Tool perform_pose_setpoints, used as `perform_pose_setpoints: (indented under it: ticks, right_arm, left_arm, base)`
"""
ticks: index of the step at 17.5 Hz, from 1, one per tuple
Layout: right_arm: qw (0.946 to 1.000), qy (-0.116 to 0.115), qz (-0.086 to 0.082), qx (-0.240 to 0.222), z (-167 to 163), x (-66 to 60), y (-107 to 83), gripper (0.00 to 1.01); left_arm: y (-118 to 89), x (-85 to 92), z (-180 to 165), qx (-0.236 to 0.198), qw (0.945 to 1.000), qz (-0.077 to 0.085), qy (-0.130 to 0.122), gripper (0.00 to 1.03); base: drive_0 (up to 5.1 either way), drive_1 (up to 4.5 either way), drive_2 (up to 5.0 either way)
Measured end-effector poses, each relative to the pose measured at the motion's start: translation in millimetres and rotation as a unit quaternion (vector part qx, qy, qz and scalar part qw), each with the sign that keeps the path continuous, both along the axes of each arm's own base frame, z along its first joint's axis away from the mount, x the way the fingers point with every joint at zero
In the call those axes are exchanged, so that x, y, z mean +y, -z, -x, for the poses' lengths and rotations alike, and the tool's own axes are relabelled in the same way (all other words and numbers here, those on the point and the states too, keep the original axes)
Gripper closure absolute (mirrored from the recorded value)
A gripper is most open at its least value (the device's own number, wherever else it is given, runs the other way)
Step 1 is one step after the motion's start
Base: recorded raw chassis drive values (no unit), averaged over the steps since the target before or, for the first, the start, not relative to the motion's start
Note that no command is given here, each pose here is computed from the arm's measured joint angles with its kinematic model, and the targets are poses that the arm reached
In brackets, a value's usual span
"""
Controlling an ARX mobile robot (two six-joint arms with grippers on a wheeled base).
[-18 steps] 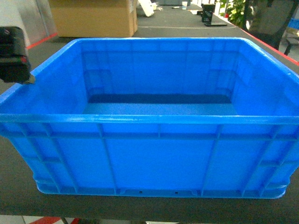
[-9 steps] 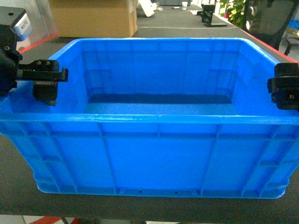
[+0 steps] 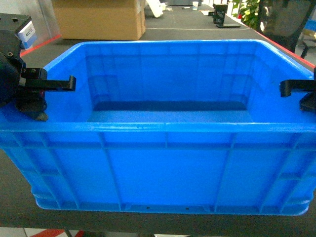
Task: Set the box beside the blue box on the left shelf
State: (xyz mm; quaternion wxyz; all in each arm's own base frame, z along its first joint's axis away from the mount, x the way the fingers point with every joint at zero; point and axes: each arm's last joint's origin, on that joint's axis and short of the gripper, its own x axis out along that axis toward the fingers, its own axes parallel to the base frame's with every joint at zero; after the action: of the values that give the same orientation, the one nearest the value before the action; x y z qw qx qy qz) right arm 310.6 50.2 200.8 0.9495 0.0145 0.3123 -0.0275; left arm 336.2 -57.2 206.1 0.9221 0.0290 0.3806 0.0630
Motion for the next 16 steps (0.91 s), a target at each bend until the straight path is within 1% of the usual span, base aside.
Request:
perform_pose_setpoints:
  ticks: [1,3,4,6,8,11,13,14,15,16]
  right_arm:
    - [1.0000,0.001,-0.003,-0.001,6.1,0.2,-0.7,0.91]
    - [0.9999,0.008,-0.002,-0.014,22.0,-0.4,-8.4,0.91]
    - [0.9993,0.012,-0.003,-0.034,32.1,-1.2,-17.8,0.91]
    - [0.9974,0.013,-0.006,-0.071,50.3,-1.6,-33.2,0.91]
    - [0.9967,0.012,-0.003,-0.081,67.4,-4.2,-39.4,0.91]
    - [0.9977,0.007,0.001,-0.067,90.6,-6.3,-34.7,0.91]
    - [0.9968,0.004,-0.002,-0.080,106.4,-7.1,-38.3,0.91]
    - [0.9959,0.003,-0.005,-0.091,113.9,-6.6,-40.9,0.91]
    - [0.9943,0.007,-0.006,-0.106,122.5,-7.5,-44.0,0.91]
    - [0.9933,0.007,-0.006,-0.115,126.5,-6.8,-45.1,0.91]
  left_arm:
    - [-3.3,-2.2,5.9,-0.005,1.0000,-0.003,0.002,0.88]
    - [-15.4,-4.7,19.8,-0.024,0.9997,-0.004,0.004,0.88]
    - [-25.7,-6.0,31.7,-0.048,0.9989,-0.003,0.002,0.88]
    - [-41.3,-6.6,52.5,-0.094,0.9956,-0.003,-0.002,0.88]
    - [-43.4,-8.2,74.8,-0.109,0.9940,-0.012,-0.006,0.88]
    - [-38.1,-7.6,102.6,-0.105,0.9941,-0.025,-0.010,0.88]
    - [-45.4,-5.5,123.7,-0.121,0.9923,-0.022,-0.016,0.88]
    - [-50.0,-4.3,131.9,-0.134,0.9906,-0.021,-0.018,0.88]
    - [-54.5,-2.6,140.3,-0.149,0.9884,-0.018,-0.020,0.88]
    - [-55.6,-2.1,144.0,-0.159,0.9869,-0.017,-0.020,0.88]
  base:
    - [0.0,0.00,0.0]
    - [0.0,0.00,0.0]
    - [0.0,0.00,0.0]
    - [0.0,0.00,0.0]
    - [0.0,0.00,0.0]
    - [0.0,0.00,0.0]
    - [0.0,0.00,0.0]
    - [0.0,0.00,0.0]
    - [0.0,0.00,0.0]
    - [0.0,0.00,0.0]
